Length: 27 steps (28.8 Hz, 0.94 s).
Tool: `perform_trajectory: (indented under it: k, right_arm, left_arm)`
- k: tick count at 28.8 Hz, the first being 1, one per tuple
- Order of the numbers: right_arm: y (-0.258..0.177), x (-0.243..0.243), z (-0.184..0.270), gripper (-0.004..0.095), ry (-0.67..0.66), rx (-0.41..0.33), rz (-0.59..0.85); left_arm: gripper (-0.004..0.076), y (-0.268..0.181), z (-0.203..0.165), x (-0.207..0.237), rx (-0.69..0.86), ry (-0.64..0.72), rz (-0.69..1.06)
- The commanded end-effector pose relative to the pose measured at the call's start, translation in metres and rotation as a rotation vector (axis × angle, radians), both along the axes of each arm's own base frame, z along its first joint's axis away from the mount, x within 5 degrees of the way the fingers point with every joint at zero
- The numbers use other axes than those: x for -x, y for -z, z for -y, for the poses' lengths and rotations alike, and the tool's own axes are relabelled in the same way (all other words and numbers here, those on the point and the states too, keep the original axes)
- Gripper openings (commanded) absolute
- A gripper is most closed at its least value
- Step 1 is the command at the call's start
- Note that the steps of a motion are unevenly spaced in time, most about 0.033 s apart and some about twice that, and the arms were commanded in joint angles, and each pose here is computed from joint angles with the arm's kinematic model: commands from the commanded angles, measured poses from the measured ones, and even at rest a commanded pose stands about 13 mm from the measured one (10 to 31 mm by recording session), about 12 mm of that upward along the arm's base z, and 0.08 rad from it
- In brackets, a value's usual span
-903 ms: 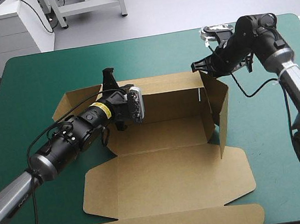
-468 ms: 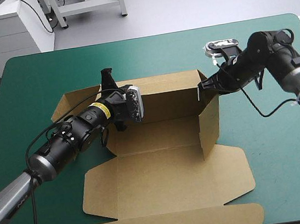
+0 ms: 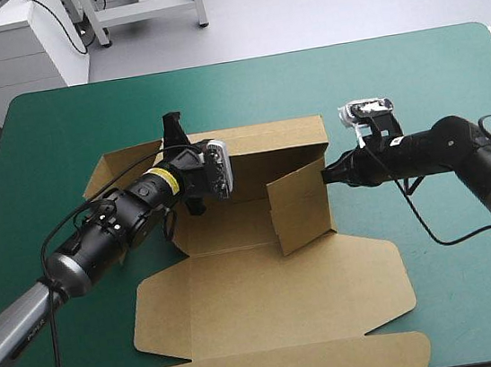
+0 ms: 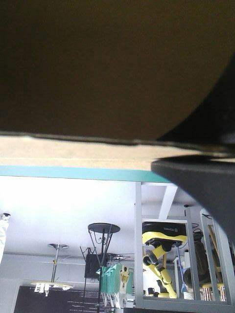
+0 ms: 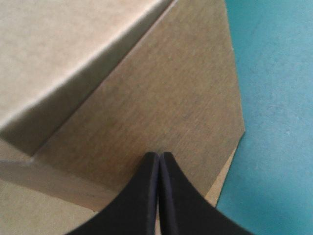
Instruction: Fold the box
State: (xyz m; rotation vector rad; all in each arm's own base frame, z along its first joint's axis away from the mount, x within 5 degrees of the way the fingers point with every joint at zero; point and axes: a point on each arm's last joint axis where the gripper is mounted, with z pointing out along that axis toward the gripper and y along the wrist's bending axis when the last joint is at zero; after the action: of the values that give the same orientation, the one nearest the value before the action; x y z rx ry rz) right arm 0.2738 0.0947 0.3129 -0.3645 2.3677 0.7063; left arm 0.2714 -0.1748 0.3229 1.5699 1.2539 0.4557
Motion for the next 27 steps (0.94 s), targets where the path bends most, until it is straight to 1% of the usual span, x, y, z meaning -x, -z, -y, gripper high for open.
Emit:
perform_trajectory:
  k: [1, 2, 7, 14, 21, 26, 27]
  right_arm:
    - [-0.012, 0.008, -0.008, -0.0014, -0.013, -0.097, 0.117]
    - [-0.010, 0.008, -0.010, -0.0014, -0.017, -0.102, 0.129]
    - [-0.008, 0.011, -0.030, -0.0014, -0.033, -0.075, 0.203]
    - [-0.010, 0.025, -0.059, -0.0014, -0.133, -0.074, 0.240]
    - [-0.011, 0.026, -0.063, -0.0014, -0.134, -0.076, 0.256]
    - [-0.009, 0.031, -0.065, -0.0014, -0.184, -0.077, 0.223]
    - [-0.009, 0.030, -0.065, -0.0013, -0.177, -0.077, 0.229]
  left_arm:
    - [-0.0008, -0.019, -0.002, 0.004, 0.062, -0.010, 0.035]
    - [-0.0008, -0.019, -0.002, 0.004, 0.061, -0.011, 0.034]
    - [-0.0008, -0.018, -0.003, 0.004, 0.058, -0.012, 0.030]
    - [-0.0008, -0.016, -0.004, 0.004, 0.042, -0.019, 0.009]
    - [-0.0008, -0.016, -0.004, 0.004, 0.042, -0.019, 0.009]
    - [-0.0008, -0.016, -0.004, 0.004, 0.042, -0.019, 0.009]
    - [-0.0008, -0.016, -0.004, 0.004, 0.042, -0.019, 0.009]
